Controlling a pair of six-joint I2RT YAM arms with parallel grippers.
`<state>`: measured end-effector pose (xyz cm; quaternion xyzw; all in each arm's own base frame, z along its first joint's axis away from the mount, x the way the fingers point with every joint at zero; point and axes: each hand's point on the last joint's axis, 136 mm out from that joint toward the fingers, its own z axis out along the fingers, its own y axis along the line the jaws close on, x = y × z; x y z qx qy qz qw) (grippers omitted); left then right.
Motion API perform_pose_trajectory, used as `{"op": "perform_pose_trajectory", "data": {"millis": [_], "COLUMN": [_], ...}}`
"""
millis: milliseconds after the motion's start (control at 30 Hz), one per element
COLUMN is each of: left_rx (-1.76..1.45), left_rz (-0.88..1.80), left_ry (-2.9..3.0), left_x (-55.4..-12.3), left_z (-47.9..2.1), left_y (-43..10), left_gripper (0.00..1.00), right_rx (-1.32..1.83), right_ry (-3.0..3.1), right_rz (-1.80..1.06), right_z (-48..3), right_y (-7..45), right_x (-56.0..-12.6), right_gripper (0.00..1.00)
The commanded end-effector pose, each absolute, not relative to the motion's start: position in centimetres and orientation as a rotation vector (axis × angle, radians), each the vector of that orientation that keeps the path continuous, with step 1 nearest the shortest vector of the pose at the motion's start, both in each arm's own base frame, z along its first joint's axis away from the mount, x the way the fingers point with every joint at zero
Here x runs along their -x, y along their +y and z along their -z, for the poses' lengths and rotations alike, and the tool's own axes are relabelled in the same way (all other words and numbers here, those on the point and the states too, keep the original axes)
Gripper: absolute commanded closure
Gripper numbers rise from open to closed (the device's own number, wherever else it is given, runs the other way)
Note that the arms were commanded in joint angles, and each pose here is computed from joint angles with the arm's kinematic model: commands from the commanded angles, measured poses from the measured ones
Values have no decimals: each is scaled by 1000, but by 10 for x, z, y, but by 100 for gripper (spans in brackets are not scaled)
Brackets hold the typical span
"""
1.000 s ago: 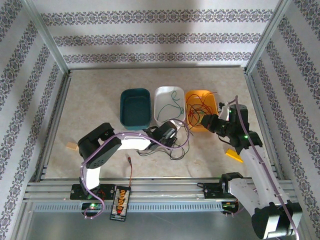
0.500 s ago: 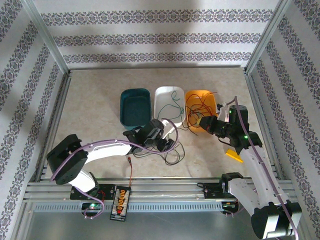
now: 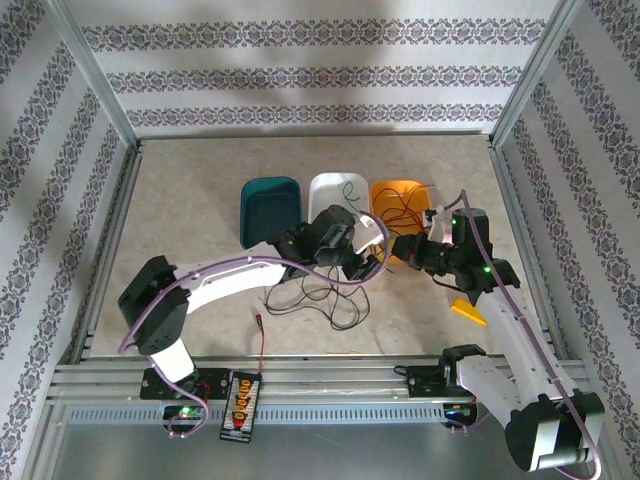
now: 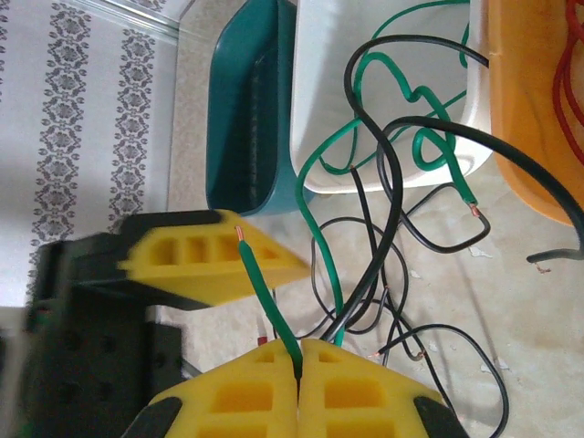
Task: Untangle the cables
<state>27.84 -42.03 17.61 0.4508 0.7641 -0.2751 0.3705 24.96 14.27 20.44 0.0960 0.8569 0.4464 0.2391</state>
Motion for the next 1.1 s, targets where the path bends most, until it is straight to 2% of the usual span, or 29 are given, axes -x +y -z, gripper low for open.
{"op": "perform_pose_trajectory", "data": {"millis": [0,33,67,133,167,467,667,800,933,1067], "left_rx": [-1256,-1254,-1247,-1206,-1169,-687,-454,-479,-681,-888], "left_rz": [699,699,687,644,614,750,783,845,953,910], "left_ry": [2005,2007,2010,2014,2015,2052,2087,2128,2214,2366], "left_x": [-271,-272,-274,-283,-289,-324,-319,-294,-250,-204], "left_z": [-154,-152,-149,-147,-147,-168,-161,-153,-137,-102], "left_y": [-419,-419,-419,-417,-414,-358,-306,-298,-315,-317], "left_gripper": [51,57,68,96,100,100,100,100,100,100], "right_rx": [-217,-219,-221,-221,-226,-341,-372,-318,-259,-243], "right_ry": [2285,2283,2280,2275,2275,2268,2262,2246,2207,2189], "right_rz": [-1270,-1273,-1277,-1277,-1273,-1117,-984,-1008,-1058,-1053], "right_z": [-228,-229,-231,-233,-233,-227,-227,-234,-247,-253], "right_y": [150,150,150,150,149,123,106,111,118,118], "right_x": [-255,-255,-256,-257,-257,-262,-261,-261,-263,-266], "right_gripper": [100,100,100,100,100,100,100,100,100,100]}}
